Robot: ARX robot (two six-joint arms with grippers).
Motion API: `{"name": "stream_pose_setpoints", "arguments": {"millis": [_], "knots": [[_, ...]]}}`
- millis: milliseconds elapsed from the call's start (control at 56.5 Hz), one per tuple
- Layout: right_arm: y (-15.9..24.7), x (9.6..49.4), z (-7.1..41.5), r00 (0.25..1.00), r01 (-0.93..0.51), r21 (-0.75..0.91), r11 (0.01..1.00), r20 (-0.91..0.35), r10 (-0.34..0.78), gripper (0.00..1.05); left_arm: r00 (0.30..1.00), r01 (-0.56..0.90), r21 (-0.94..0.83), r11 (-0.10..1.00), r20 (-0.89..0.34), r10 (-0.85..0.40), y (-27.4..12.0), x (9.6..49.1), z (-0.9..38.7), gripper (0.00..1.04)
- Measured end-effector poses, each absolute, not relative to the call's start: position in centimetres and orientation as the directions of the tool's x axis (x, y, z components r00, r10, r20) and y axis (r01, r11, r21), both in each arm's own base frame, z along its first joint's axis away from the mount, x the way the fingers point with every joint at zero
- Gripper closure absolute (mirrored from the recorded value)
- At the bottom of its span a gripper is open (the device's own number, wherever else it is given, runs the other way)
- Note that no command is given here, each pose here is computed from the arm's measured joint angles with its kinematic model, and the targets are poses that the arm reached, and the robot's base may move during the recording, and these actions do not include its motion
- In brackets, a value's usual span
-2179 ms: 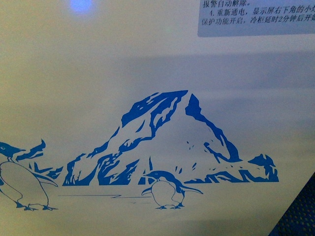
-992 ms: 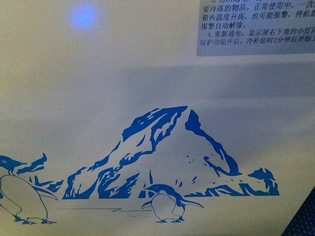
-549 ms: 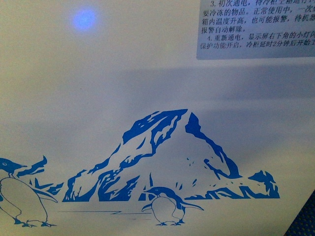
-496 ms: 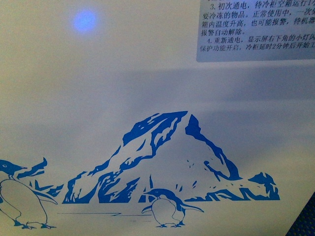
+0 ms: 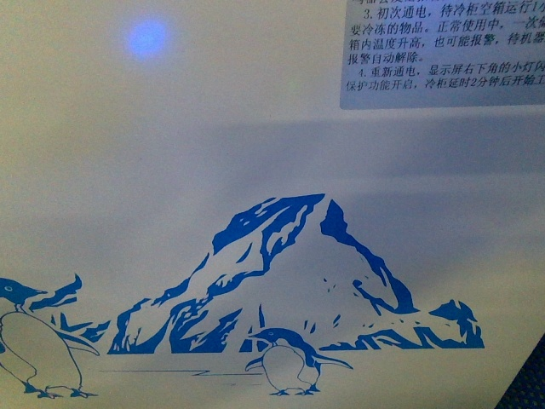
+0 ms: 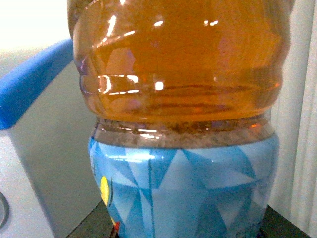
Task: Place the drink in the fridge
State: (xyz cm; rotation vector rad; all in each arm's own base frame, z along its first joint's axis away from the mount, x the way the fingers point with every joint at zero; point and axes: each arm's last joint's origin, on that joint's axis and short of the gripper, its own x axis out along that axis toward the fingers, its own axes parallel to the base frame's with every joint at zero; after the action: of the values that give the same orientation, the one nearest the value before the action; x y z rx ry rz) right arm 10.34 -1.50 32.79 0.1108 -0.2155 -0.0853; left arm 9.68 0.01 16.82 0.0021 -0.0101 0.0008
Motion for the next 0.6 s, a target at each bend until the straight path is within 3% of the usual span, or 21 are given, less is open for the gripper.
{"name": "stream_pose_setpoints", "arguments": {"millis": [602], "knots": [[-1.52,10.37,32.74,0.974,0.078,0.12,0.99,0.203,-0.101,0.66,1.0,-0.001,0.002,1.0,0.01,0.001,0.01,9.68,16.82,0.08]]}}
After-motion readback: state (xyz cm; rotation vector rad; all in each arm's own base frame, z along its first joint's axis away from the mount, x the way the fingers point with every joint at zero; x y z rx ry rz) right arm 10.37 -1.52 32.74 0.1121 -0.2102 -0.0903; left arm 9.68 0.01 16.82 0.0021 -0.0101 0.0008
